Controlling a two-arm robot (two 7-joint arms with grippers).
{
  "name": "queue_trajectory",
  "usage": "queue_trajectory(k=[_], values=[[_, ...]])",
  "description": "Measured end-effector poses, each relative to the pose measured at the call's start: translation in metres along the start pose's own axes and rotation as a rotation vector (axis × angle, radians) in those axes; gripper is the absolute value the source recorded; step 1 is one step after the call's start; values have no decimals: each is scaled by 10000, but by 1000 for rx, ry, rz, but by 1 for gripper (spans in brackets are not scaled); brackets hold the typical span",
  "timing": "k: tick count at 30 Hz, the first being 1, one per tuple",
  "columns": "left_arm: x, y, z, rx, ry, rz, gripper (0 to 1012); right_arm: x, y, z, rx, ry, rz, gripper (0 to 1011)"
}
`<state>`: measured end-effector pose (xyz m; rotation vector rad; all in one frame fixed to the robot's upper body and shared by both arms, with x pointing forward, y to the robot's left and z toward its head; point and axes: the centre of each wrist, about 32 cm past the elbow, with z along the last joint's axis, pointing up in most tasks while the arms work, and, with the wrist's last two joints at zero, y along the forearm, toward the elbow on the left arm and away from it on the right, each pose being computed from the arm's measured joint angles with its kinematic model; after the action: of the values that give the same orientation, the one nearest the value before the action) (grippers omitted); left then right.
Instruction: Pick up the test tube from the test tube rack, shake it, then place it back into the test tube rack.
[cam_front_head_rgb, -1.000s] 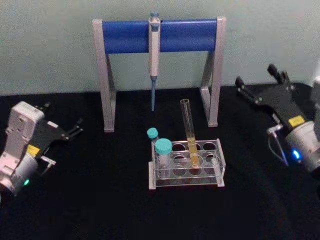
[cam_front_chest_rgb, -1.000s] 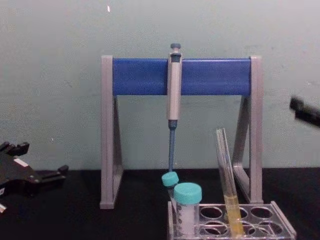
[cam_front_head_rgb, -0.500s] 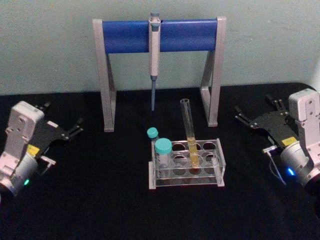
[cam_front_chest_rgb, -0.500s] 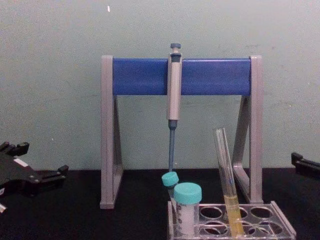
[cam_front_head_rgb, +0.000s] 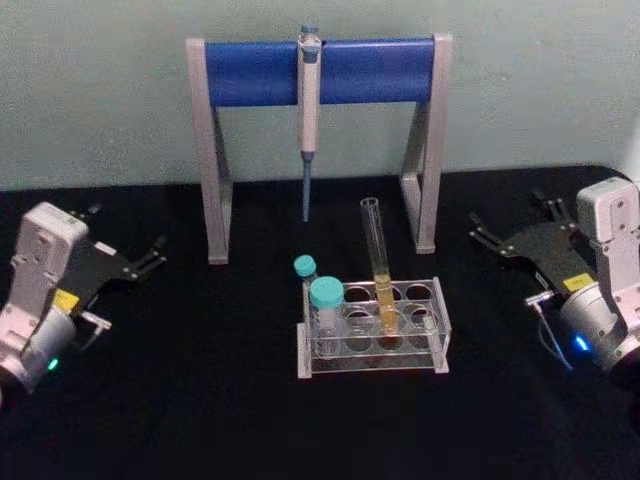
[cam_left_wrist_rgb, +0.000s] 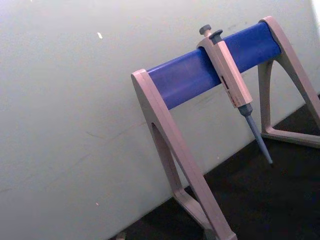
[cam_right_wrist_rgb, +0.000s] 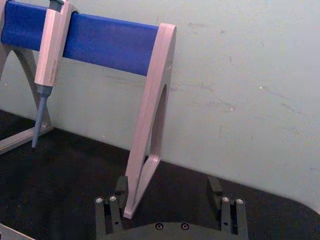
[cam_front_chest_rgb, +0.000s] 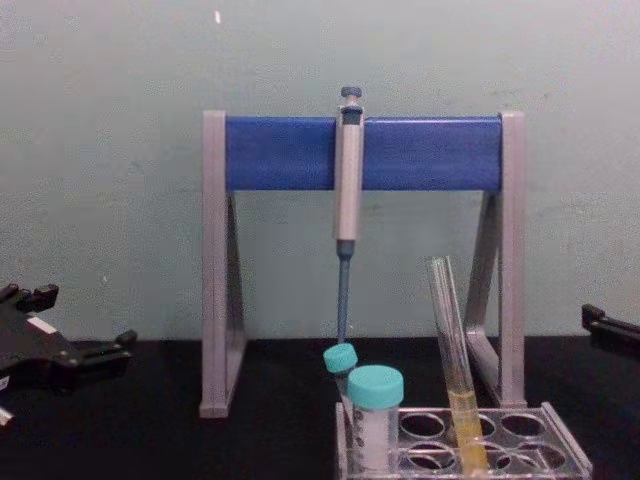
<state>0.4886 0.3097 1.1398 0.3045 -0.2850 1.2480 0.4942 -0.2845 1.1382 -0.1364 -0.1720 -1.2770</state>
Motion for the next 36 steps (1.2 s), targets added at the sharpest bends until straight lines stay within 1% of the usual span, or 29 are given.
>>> queue_trajectory(k=[36], values=[[0,0,0,0,0,0,1001,2,2,3,2,-1,2,1000]])
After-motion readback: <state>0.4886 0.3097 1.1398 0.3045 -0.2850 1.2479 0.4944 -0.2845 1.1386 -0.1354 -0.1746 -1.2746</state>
